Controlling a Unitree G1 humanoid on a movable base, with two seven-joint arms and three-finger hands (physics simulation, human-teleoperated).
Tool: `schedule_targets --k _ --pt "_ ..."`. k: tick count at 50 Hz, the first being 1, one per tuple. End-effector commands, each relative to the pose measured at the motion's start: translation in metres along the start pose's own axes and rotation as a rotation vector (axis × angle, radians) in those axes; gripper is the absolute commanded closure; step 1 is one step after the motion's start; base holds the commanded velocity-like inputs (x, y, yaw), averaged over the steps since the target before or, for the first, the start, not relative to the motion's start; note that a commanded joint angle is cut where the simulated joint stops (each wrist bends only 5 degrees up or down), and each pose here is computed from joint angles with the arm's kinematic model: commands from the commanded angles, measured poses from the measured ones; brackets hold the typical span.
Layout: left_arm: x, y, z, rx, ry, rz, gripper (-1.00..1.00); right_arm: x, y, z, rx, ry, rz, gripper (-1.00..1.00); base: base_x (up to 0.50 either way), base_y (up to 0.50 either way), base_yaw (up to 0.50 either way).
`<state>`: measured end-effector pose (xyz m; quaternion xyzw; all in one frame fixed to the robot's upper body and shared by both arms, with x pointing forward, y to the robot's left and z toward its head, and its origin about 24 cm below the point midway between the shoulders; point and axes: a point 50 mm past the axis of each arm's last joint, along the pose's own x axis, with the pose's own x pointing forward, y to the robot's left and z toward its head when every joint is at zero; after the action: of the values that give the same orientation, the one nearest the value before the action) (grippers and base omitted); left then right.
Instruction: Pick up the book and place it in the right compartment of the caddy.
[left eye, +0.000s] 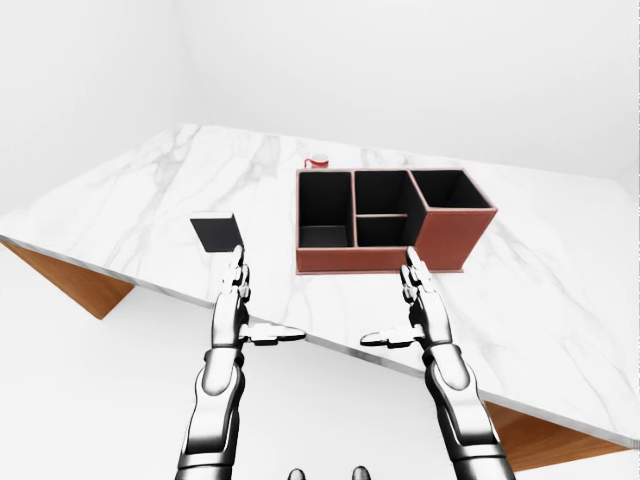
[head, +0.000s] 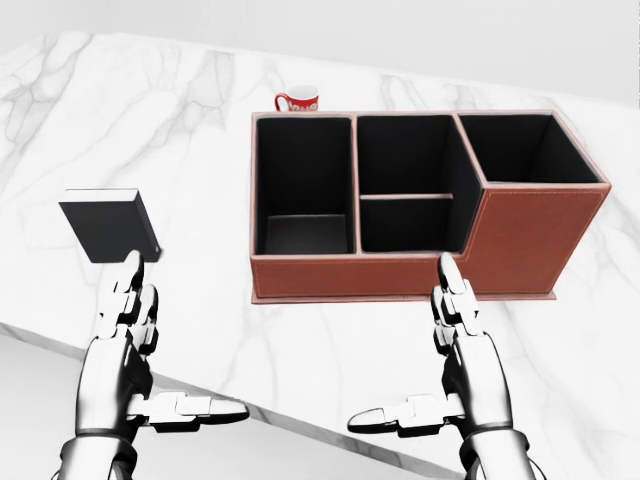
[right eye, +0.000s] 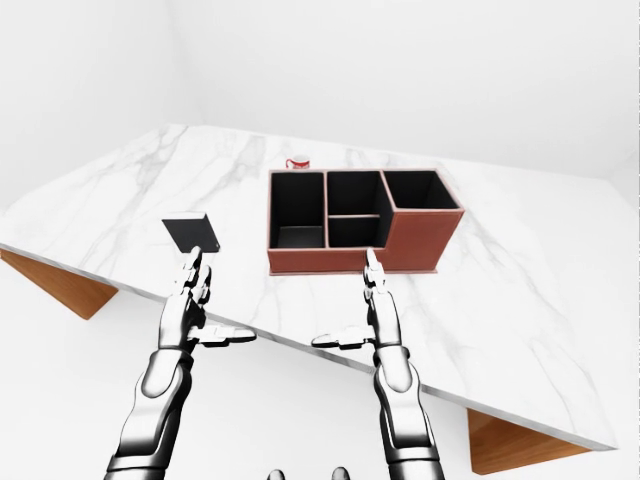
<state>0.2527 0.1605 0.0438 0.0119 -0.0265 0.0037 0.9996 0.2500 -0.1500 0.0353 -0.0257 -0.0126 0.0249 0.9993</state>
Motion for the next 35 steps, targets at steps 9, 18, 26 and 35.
schedule_targets --k 9,18,26,35 --pt "-0.0002 0.0002 0.0007 0.000 0.000 0.000 -1.00 0.0000 0.0005 0.0008 0.000 -0.004 0.002 -1.00 0.14 -0.39 0.00" --pt "-0.0001 0.0002 -0.0002 -0.001 -0.003 -0.003 -1.00 0.0000 0.0009 -0.0009 -0.006 0.004 0.004 -1.00 0.09 -0.26 0.00" --pt "0.0001 -0.0002 0.0004 -0.002 -0.003 -0.003 -1.00 0.0003 -0.0002 0.0012 0.005 -0.005 0.000 -1.00 0.00 0.00 0.00" --pt "-0.0003 -0.0003 0.0003 -0.001 -0.003 -0.004 -1.00 -0.0006 0.0019 0.0005 -0.042 -0.001 0.012 -1.00 0.00 0.00 0.00"
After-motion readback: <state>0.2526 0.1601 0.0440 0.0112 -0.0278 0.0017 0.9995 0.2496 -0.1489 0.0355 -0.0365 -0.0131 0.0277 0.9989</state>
